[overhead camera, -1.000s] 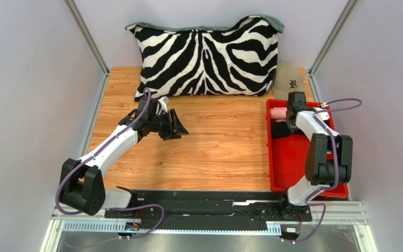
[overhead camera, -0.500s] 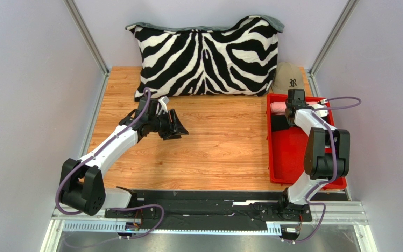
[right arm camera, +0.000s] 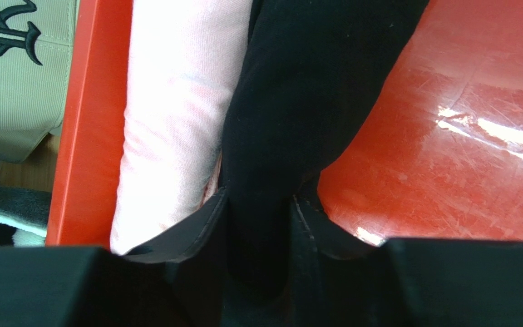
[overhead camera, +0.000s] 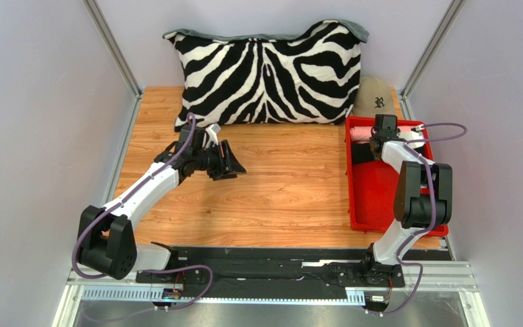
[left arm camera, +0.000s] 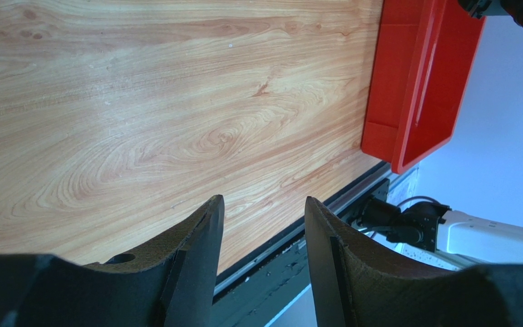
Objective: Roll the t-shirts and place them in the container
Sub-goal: Place the T-shirt in the bin.
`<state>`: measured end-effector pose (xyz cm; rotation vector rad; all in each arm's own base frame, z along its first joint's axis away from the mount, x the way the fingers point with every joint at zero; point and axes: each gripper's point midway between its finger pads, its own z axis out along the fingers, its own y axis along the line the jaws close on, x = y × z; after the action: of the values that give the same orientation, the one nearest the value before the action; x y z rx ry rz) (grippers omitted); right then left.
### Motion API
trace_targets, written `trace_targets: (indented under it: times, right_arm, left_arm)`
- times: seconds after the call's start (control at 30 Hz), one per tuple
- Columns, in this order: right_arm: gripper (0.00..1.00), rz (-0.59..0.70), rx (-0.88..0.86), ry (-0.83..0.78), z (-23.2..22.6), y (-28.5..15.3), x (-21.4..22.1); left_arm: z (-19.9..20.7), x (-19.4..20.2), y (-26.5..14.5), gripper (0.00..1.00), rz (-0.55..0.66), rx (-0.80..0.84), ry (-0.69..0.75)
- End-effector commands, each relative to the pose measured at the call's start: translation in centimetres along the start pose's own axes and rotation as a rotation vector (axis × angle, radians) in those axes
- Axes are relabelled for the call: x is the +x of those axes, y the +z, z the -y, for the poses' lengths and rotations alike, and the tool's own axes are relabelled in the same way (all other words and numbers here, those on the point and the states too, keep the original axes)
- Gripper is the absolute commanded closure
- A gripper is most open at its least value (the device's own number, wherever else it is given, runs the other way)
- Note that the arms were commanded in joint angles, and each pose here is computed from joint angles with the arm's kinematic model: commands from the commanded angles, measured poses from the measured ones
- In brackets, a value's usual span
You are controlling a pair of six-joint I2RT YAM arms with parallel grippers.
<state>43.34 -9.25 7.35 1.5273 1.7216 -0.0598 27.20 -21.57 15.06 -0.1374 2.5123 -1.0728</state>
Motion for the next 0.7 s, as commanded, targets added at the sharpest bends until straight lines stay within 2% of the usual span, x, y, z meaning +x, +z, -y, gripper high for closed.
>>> trace_targets:
  times: [0.0,0.17,0.23,0.33,0.37,0.47,0.67]
  right_arm:
    - [0.56,0.019,-0.072,0.029,-2.3,-0.3,-1.2]
    - [0.47,0.001,-0.053,0.018,-2.4,-1.2,-1.6]
    - [0.47,-0.006,-0.059,0.028,-2.6,-1.6,-1.6]
    - [0.36,-0.026,-0.063,0.024,-2.6,-2.1,-1.5]
    - [0.28,-0.038,-0.065,0.023,-2.5,-2.3,-1.4]
    - [0.12,-0.07,-0.073,0.015,-2.4,-2.5,-0.7]
    - [0.0,-0.091,-0.088,0.028,-2.5,-2.8,-0.2]
  left_arm:
    - [0.8,-0.5,-0.1,0.44,0.016,0.039,0.043]
    - [1.0,-0.7,-0.2,0.44,0.02,0.048,0.049]
    - [1.0,-0.7,-0.1,0.44,0.021,0.051,0.05]
    - [1.1,-0.7,0.0,0.44,0.017,0.06,0.054]
    - [1.0,-0.7,0.0,0.44,0.015,0.058,0.052]
    - [1.1,-0.7,0.1,0.44,0.015,0.062,0.052]
    - [1.1,-0.5,0.0,0.44,0.015,0.066,0.055]
